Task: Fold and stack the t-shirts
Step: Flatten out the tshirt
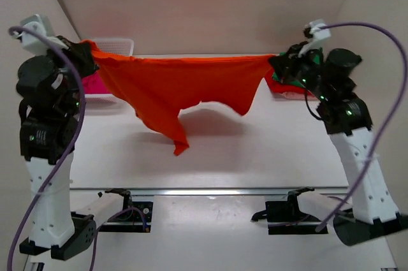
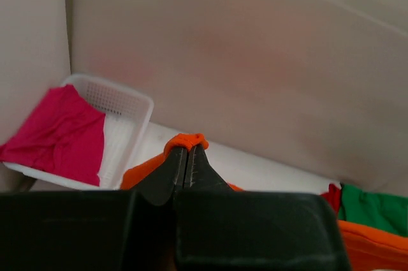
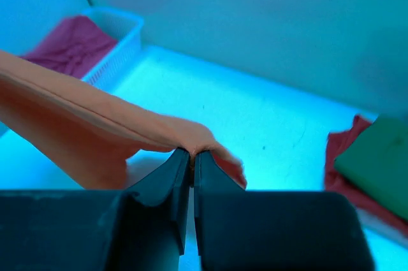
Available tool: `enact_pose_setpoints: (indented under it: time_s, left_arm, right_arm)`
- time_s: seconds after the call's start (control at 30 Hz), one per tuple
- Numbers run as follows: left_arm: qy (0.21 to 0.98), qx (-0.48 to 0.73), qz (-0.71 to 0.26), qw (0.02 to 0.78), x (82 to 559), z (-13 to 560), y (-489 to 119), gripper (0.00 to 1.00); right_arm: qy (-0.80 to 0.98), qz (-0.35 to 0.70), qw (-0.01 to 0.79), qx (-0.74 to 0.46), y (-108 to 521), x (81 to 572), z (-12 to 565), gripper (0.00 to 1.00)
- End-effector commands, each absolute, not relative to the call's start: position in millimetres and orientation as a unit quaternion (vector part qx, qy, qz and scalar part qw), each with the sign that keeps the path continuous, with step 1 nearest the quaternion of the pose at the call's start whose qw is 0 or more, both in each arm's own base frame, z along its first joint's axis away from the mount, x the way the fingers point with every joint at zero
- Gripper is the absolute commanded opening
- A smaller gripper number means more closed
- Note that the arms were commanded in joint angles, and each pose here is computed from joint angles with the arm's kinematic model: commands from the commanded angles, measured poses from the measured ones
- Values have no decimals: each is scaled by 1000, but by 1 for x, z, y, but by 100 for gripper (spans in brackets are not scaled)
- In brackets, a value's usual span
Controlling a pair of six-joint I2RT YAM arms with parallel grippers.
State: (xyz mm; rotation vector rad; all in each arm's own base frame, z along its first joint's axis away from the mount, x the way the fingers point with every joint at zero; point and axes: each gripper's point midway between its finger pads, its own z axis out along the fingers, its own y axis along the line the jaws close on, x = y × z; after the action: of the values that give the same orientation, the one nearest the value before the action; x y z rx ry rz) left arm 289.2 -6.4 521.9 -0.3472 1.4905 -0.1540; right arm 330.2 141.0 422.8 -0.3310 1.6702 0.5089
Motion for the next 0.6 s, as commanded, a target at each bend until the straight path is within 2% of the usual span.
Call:
enact_pose_setpoints:
  time_s: [0.0, 0.13, 0.3, 0.47, 0.57]
  left_arm:
    - [634, -173, -44, 752, 247, 555, 12, 0]
    - [571, -187, -66, 797, 196, 586, 22, 0]
    - [538, -167, -110, 819, 149, 617, 22, 0]
    - [528, -142, -152, 823, 134, 625, 9, 0]
    - [536, -132, -163, 818, 142, 623, 0, 0]
  right_arm:
    - [718, 193, 647, -168, 123, 296, 445, 0]
    - [675, 195, 691, -171, 106, 252, 486, 0]
    - [631, 172, 734, -182, 82, 201, 531, 0]
    - [606, 186, 752, -180, 88, 172, 549, 0]
    - [611, 185, 749, -178, 87, 175, 548, 0]
